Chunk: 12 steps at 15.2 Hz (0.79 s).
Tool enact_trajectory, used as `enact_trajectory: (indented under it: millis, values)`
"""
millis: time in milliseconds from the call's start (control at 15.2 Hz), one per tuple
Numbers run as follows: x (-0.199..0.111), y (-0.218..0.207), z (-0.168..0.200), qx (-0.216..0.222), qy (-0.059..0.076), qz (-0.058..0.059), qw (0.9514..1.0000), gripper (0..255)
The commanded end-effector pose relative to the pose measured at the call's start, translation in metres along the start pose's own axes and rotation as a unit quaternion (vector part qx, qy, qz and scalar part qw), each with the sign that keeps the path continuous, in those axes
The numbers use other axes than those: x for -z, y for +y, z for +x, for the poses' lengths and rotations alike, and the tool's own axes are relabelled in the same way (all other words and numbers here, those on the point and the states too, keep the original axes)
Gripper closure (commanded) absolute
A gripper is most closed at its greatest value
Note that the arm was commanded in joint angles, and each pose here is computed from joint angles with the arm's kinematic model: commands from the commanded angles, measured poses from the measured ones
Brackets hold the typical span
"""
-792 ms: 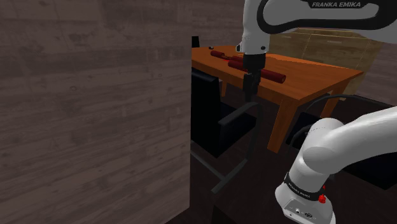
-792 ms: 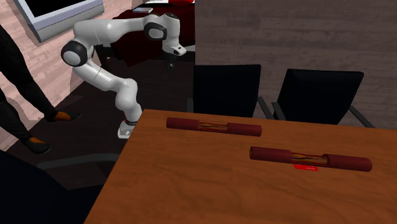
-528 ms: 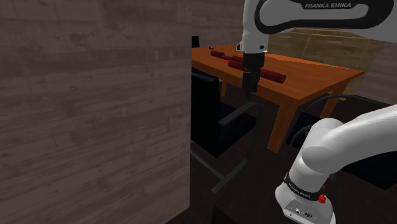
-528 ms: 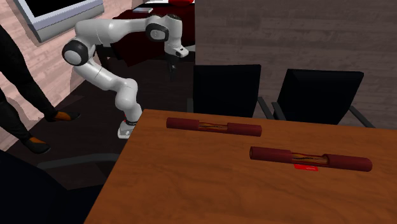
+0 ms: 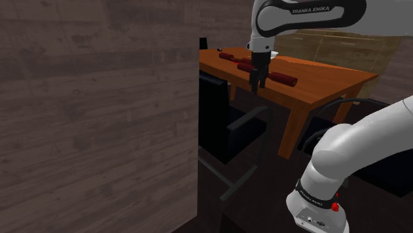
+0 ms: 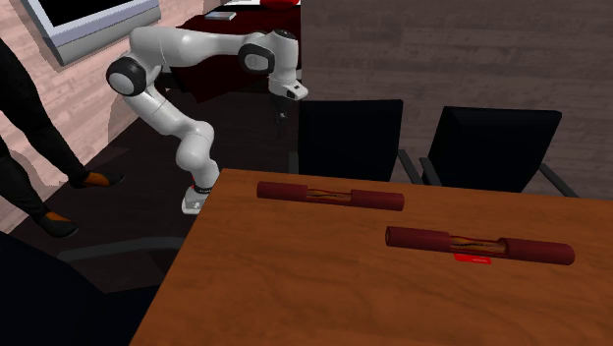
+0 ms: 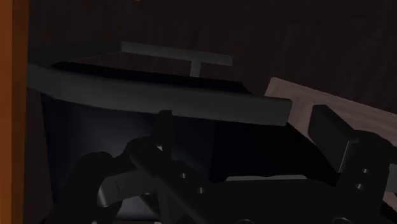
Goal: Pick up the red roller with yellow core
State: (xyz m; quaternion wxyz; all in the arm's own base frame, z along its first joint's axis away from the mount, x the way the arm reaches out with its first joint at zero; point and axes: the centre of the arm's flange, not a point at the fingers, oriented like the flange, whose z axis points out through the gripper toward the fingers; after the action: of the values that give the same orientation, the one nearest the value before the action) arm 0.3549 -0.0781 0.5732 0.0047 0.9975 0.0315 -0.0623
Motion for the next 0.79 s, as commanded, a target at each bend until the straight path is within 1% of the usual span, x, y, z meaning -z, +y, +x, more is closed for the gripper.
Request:
enact_trajectory:
  millis: [0, 726]
  values:
    - [0.002, 0.024, 0.009, -0.009, 0.002, -0.005, 0.9999, 0]
    - [0.013, 0.153, 0.053, -0.06, 0.017, -0.03, 0.9976, 0]
